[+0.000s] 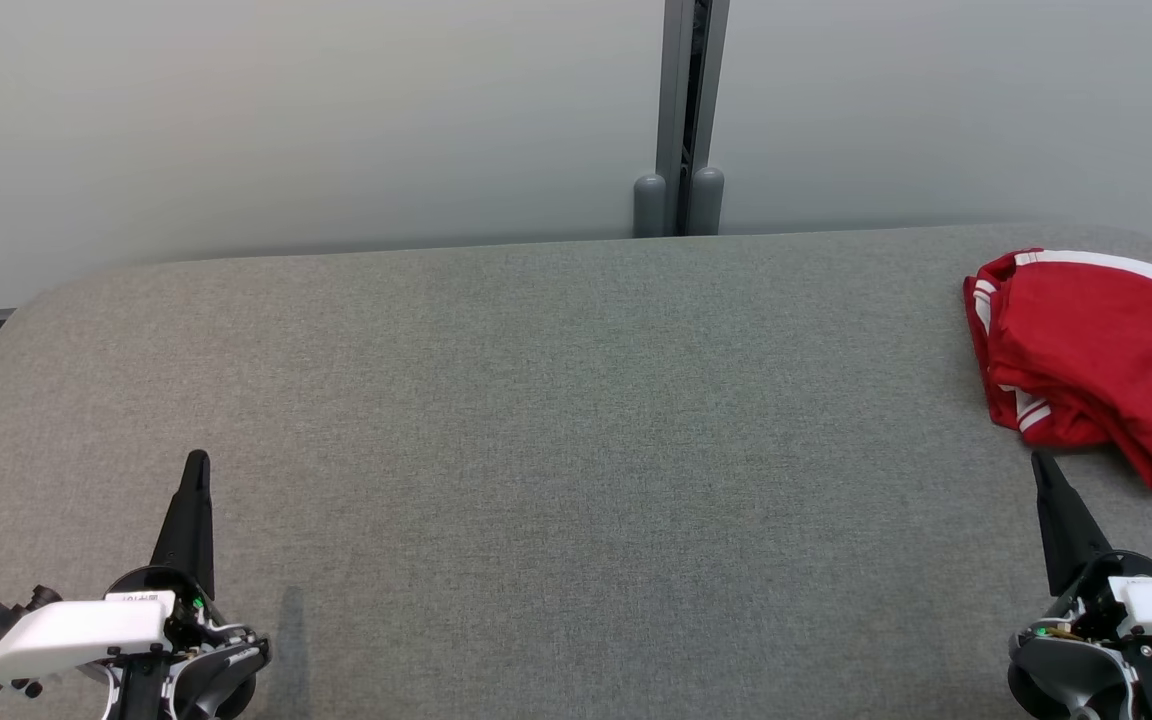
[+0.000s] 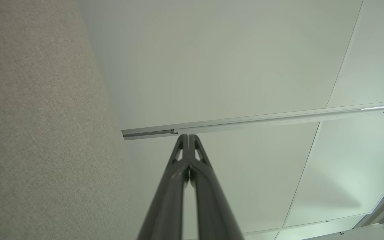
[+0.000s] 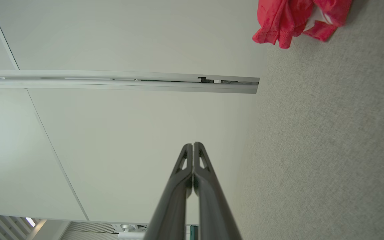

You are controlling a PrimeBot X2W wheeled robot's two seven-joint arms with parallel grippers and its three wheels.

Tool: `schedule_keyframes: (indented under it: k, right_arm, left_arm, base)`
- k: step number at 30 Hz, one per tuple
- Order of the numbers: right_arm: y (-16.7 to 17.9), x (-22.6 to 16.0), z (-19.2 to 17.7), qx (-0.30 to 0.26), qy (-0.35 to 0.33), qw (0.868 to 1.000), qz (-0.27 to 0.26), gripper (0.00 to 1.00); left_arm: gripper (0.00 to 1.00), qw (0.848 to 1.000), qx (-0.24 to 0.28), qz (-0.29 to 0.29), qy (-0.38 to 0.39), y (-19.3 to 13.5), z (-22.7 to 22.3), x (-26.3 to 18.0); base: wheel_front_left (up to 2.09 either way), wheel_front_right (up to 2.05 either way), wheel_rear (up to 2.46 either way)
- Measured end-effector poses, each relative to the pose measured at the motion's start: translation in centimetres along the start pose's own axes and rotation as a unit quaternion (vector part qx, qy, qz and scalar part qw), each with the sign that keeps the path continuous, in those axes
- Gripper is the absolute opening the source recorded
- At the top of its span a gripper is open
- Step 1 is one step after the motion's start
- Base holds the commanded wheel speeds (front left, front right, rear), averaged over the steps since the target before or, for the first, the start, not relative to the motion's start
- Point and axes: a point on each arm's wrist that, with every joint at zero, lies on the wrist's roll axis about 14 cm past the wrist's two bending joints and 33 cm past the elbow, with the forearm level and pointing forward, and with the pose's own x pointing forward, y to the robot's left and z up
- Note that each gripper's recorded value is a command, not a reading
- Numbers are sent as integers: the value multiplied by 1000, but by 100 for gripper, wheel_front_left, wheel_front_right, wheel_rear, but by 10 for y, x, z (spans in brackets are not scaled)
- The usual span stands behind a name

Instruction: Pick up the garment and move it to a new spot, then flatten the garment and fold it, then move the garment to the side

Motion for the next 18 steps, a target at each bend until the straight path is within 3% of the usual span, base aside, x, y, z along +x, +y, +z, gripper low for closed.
schedule_keyframes:
  k: [18]
  right_arm:
    - [0,0,0,0,0,1000,0,0]
  left_arm:
    - [0,1000,0,0,0,0,0,0]
  base:
    - [0,0,0]
